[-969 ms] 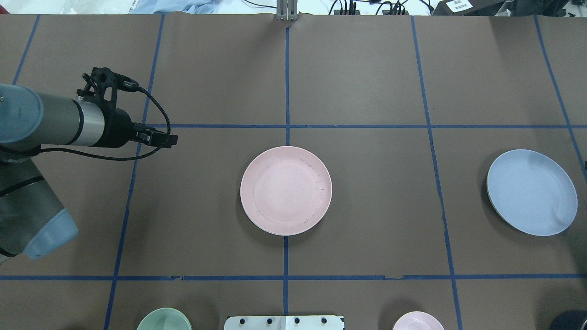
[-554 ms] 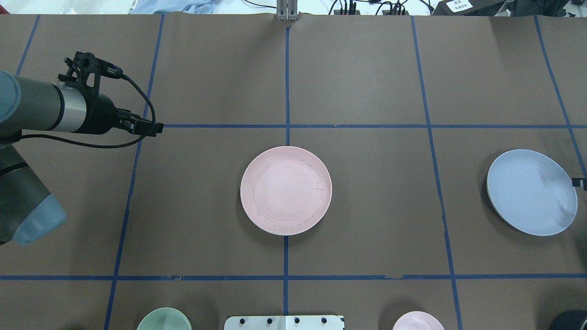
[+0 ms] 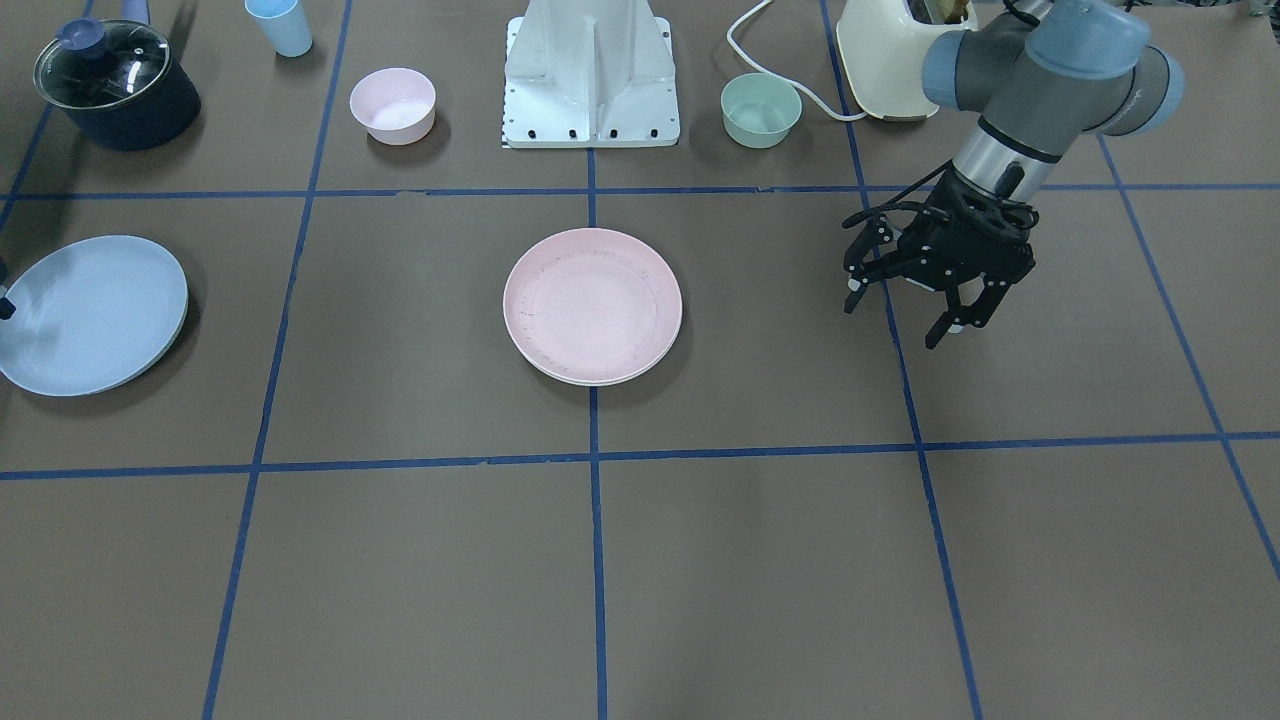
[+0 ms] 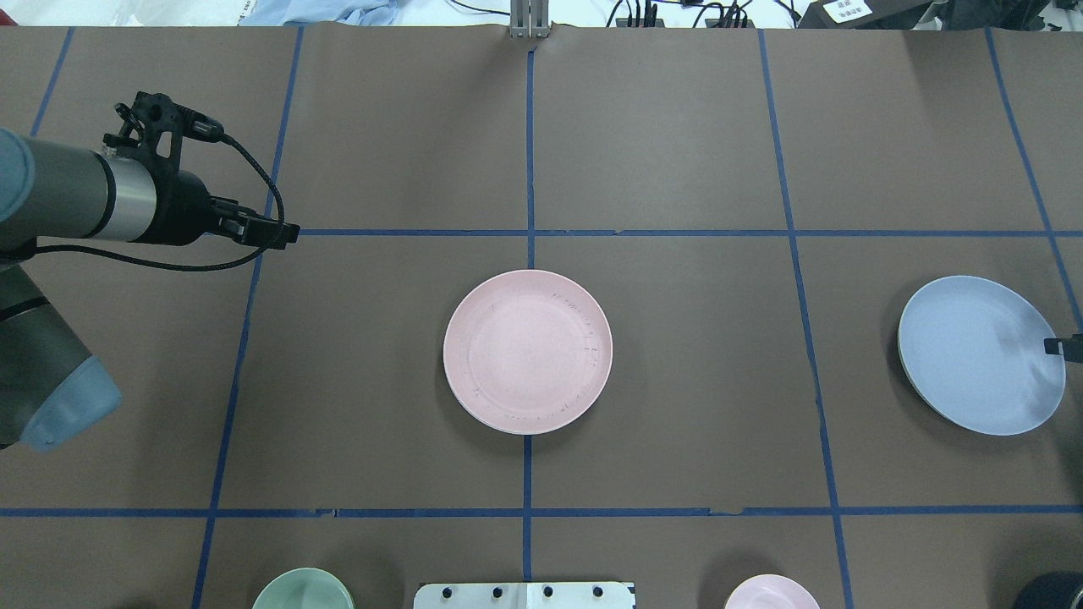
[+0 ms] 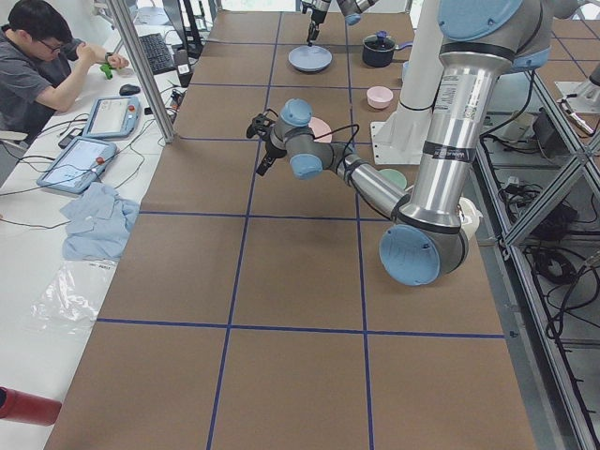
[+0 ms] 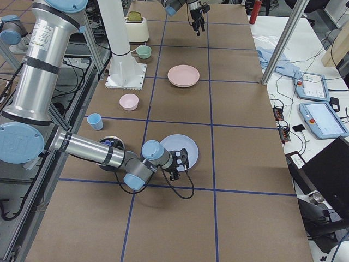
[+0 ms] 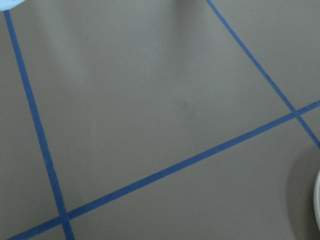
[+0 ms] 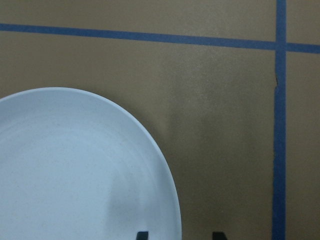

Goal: Stack three plates with pink and blue
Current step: 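Move the right gripper to the light blue plate's rim and grasp it, then carry light blue plate onto pink plate with right gripper while left arm retracts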

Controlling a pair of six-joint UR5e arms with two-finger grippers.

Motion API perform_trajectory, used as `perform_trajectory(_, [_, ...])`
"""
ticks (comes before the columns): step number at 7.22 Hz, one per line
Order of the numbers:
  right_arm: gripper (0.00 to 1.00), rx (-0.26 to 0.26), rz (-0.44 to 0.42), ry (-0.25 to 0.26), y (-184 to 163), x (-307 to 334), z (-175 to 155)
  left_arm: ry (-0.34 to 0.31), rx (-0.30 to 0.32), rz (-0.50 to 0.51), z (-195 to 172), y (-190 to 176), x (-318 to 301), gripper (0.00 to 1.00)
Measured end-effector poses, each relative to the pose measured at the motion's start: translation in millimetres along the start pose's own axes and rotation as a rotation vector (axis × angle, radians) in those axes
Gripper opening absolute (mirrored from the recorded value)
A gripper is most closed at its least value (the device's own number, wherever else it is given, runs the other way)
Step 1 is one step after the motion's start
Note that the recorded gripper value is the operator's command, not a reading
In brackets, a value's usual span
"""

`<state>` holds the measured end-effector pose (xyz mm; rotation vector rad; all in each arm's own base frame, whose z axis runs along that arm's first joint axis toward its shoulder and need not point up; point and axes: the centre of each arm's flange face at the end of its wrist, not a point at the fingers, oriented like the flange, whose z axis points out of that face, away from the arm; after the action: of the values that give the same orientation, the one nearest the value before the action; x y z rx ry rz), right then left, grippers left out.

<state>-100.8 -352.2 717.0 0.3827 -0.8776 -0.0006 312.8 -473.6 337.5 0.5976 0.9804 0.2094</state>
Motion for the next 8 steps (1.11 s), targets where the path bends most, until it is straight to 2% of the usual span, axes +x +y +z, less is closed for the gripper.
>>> perform_trajectory(1, [0.34,-0.012,-0.002,0.002,3.4,0.7,3.6,0.0,0.0,0.0,-0.1,0.0,0.0,1.0])
perform_trajectory(2, [0.0,-0.022,-0.003,0.003,6.3,1.4,6.6,0.0,0.001,0.0,-0.2,0.1,0.0,1.0])
perform_trajectory(4, [0.0,-0.03,-0.008,0.0,8.3,0.4,9.1,-0.001,0.001,-0.001,-0.5,0.2,-0.2,1.0])
perform_trajectory(6, [0.0,-0.011,0.016,-0.023,-3.0,-13.5,6.0,-0.002,-0.001,-0.002,0.2,1.0,-1.1,1.0])
perform_trajectory(8, [0.0,0.052,0.123,-0.104,-57.7,-66.6,5.4,-0.007,-0.005,-0.005,0.2,2.6,-5.2,1.0])
